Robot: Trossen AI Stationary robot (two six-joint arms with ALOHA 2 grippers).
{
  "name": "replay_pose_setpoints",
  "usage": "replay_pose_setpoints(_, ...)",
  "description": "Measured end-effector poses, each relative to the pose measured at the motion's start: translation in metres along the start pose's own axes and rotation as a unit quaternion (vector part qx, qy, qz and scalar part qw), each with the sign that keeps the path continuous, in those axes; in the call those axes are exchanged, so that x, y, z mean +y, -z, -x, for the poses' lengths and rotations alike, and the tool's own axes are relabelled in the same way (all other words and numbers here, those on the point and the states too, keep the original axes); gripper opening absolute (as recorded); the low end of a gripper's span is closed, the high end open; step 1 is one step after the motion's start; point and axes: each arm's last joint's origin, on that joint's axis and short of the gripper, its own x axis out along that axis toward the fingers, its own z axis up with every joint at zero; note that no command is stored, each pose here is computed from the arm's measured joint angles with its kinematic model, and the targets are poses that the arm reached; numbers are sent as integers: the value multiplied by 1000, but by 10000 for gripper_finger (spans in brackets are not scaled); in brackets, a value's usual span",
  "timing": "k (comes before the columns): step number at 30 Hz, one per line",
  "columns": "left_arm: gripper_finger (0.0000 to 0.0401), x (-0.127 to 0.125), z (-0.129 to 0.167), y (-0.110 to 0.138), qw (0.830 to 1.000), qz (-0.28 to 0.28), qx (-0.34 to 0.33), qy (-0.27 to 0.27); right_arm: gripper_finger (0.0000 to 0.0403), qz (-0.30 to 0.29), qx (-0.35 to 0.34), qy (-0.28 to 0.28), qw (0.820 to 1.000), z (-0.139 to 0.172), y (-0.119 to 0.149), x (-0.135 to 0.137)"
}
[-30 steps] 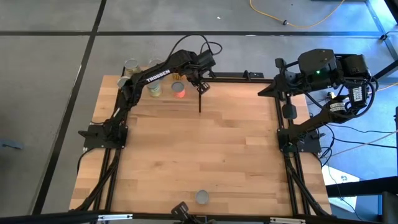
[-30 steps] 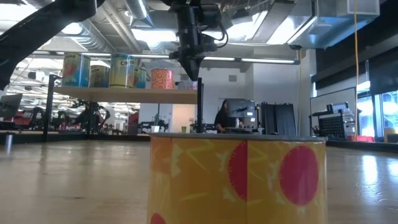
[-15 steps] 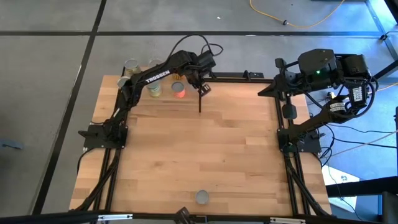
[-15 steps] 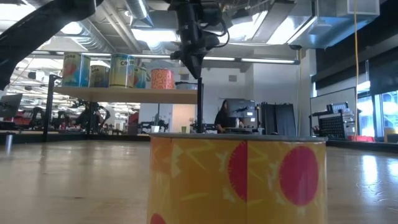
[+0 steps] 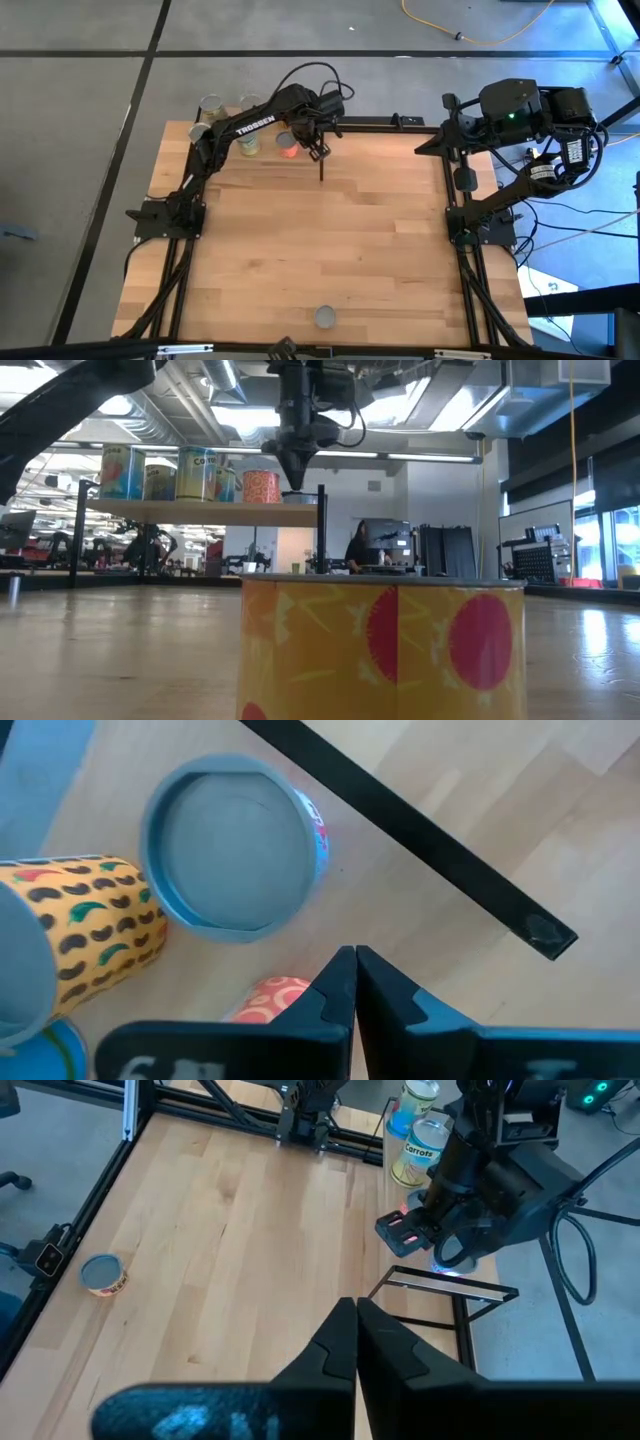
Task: Pick and place cans onto a shelf
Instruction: Put the blue tuna can on the shelf
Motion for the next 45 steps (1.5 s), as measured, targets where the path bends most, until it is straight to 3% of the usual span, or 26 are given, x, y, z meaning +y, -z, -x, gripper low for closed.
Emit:
replay_pose_setpoints(11,0,11,-2,-3,1000,6,-8,-22,6,0,0,0,1000,0,0,0)
replay_pose_setpoints(23,0,11,-13,-6,1000,11,8,2,6,0,0,0,1000,0,0,0)
replay_pose_setpoints(32,0,4,-29,-13,1000,-9,6,-5,6,0,0,0,1000,0,0,0)
replay_pose_setpoints(45,0,18,-30,-20,999,-33,-20,-27,6,0,0,0,1000,0,0,0)
